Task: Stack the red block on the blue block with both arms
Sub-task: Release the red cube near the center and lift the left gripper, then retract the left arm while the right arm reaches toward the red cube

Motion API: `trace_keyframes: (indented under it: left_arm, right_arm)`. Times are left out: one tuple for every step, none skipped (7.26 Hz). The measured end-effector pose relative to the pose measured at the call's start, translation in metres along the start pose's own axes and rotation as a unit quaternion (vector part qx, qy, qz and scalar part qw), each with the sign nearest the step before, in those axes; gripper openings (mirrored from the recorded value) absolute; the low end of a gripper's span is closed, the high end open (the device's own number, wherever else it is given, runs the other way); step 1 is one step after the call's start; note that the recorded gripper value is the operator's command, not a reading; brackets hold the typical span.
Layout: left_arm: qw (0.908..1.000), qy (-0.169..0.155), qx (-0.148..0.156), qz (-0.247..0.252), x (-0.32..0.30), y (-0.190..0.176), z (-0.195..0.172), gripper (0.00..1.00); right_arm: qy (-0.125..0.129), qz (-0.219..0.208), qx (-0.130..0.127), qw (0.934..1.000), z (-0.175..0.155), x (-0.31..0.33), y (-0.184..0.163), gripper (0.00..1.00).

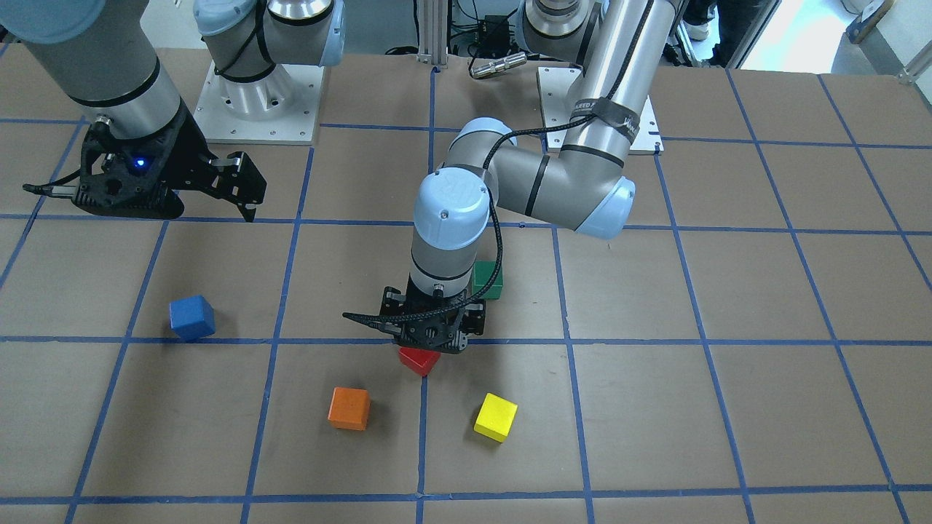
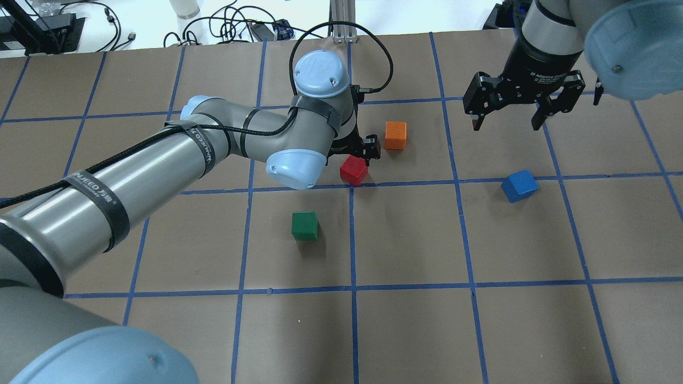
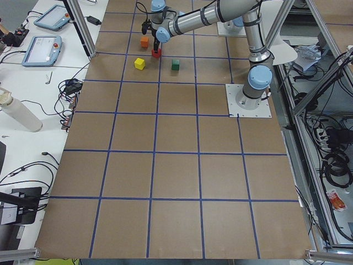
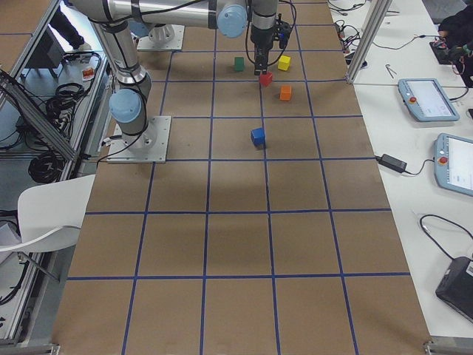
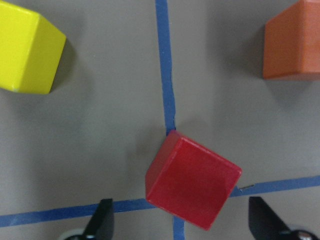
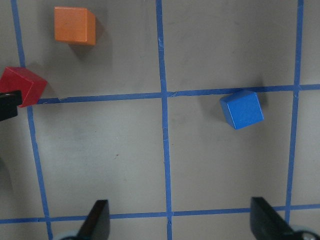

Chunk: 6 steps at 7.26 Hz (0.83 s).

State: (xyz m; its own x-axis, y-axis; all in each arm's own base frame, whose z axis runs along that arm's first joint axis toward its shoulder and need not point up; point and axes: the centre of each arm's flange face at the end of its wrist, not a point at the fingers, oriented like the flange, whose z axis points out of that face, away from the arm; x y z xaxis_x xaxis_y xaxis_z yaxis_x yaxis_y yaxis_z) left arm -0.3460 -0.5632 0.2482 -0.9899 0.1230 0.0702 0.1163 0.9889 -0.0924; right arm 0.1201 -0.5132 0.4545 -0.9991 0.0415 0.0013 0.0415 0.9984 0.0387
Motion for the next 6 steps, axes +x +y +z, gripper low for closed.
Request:
trace_keyframes:
  left_arm:
    - [0.9999,-0.003,-0.007,0.012,-0.030,-0.008,-0.028,1.00]
    - [0.9996,-0.007,-0.015,0.024,-0.071,-0.013,-0.061,1.00]
    - [0.9986,-0.014,-0.026,0.044,-0.109,-0.009,-0.102,1.00]
    - [0.9971,-0.023,-0.036,0.062,-0.140,0.005,-0.143,1.00]
    - [0.9966,-0.030,-0.045,0.063,-0.167,0.022,-0.182,1.00]
    - [0.9968,-0.033,-0.051,0.052,-0.186,0.042,-0.215,1.00]
  right_arm:
    - [0.000,0.000,0.000,1.0000,0.000,0.000,0.000,1.00]
    - [0.000,-0.001,0.000,1.0000,0.000,0.000,0.000,1.00]
    - [0.001,-0.001,-0.001,1.0000,0.000,0.000,0.000,1.00]
    - [0.007,-0.002,0.000,1.0000,0.000,0.001,0.000,1.00]
    - [0.020,-0.003,-0.001,0.9998,0.001,0.004,-0.001,1.00]
    - [0.031,-0.003,-0.003,0.9995,0.002,0.006,-0.001,1.00]
